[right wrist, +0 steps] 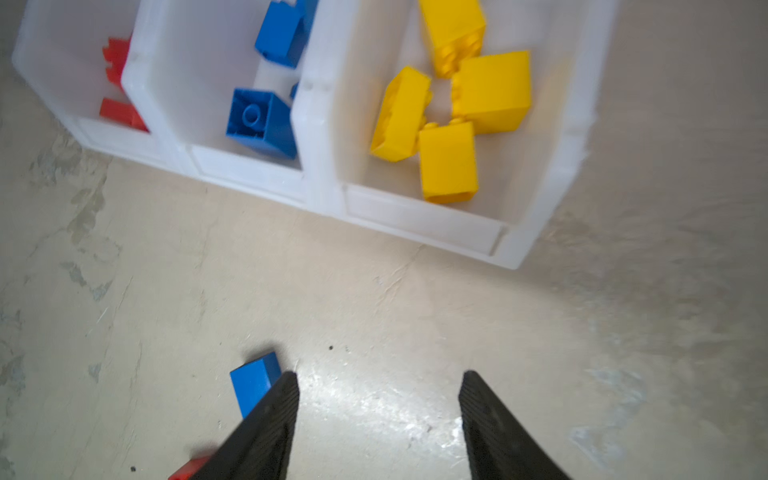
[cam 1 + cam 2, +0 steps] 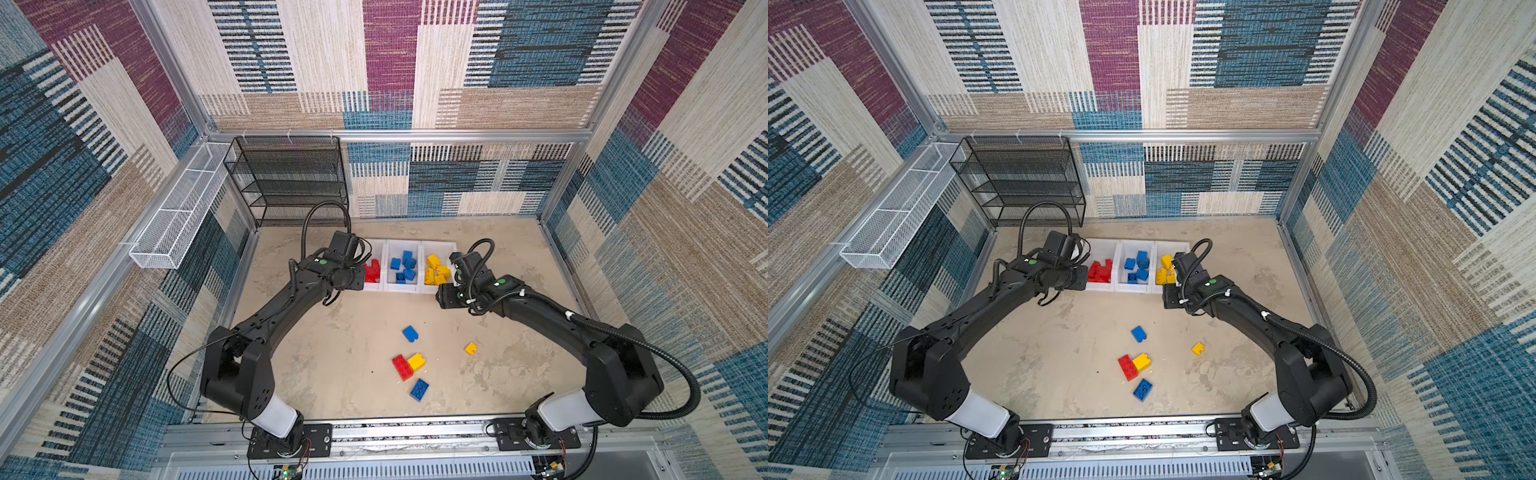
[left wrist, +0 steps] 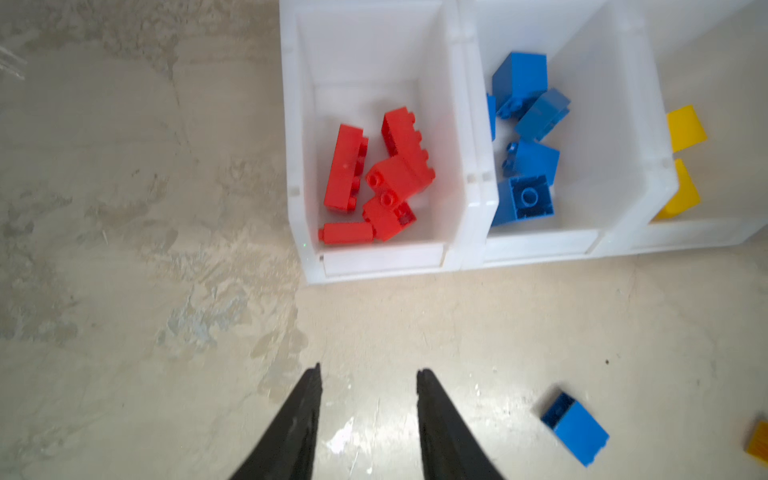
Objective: Sort the legos into containers by color
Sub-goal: 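Grasp a blue brick at the pile with the right gripper while the left withdraws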
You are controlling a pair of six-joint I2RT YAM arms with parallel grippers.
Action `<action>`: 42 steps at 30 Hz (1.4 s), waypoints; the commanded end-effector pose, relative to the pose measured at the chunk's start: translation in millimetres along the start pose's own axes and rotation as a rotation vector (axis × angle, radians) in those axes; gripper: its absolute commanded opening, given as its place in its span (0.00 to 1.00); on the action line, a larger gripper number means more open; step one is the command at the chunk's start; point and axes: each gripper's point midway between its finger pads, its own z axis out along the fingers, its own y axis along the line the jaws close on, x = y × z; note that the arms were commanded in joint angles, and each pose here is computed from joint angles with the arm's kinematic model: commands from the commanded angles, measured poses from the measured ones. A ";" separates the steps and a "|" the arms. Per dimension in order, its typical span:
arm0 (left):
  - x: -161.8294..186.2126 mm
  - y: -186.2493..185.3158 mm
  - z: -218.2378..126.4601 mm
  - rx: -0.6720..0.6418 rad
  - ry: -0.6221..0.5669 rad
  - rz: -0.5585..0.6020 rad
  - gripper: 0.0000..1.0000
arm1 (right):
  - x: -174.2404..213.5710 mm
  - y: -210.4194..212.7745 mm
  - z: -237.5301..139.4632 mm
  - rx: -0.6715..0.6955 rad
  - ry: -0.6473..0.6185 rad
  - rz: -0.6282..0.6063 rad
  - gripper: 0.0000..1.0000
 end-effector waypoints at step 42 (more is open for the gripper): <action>71.0 7.8 -48.9 0.149 -0.126 -0.286 0.46 | 36.5 83.5 60.2 0.007 0.131 -0.234 0.35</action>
